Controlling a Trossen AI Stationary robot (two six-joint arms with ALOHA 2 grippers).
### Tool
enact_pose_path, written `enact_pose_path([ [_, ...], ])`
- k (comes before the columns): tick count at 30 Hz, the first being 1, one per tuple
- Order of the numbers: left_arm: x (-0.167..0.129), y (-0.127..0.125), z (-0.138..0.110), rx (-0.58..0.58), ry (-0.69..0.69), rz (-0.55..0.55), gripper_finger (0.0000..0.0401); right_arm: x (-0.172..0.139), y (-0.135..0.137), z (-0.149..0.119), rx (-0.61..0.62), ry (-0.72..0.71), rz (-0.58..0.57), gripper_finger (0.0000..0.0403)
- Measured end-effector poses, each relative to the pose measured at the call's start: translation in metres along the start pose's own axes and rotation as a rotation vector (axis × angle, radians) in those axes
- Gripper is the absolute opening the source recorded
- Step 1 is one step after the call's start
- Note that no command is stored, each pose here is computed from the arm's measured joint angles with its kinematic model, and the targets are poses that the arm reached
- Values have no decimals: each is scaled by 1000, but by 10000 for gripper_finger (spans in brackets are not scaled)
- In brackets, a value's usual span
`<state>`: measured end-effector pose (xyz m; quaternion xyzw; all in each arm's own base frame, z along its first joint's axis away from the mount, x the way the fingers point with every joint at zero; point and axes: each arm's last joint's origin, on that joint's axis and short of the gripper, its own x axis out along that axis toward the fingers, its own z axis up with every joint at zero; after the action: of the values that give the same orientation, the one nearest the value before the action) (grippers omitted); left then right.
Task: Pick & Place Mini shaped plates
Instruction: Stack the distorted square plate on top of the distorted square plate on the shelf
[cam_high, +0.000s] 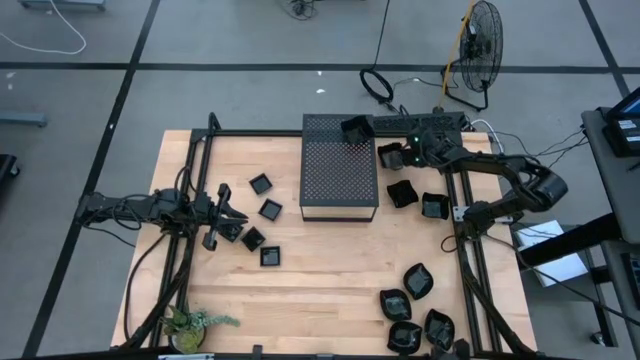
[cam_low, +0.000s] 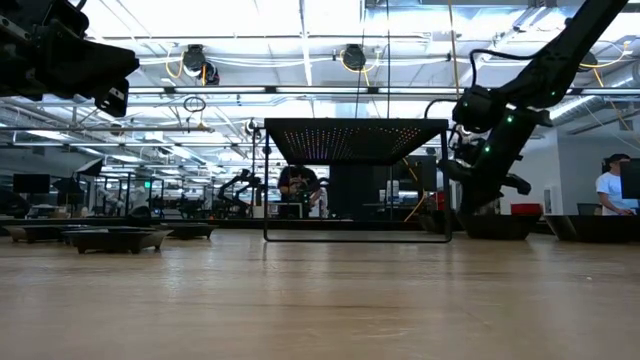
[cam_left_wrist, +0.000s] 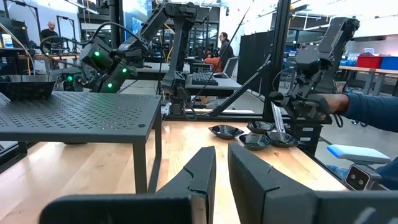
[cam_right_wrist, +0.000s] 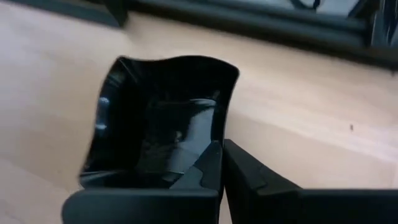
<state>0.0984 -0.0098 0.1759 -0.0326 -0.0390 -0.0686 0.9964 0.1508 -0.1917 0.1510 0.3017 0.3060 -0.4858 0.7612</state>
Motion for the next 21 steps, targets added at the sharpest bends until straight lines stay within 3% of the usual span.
enact_pose_path([
  [5,0,0,0,0,0,0,47,-4,3,9,13,-89,29,0],
  [14,0,0,0,0,0,0,47,-14,4,24,40,-262,-15,0],
  [21,0,0,0,0,1,0,47,-21,9,40,107,-440,60,0],
])
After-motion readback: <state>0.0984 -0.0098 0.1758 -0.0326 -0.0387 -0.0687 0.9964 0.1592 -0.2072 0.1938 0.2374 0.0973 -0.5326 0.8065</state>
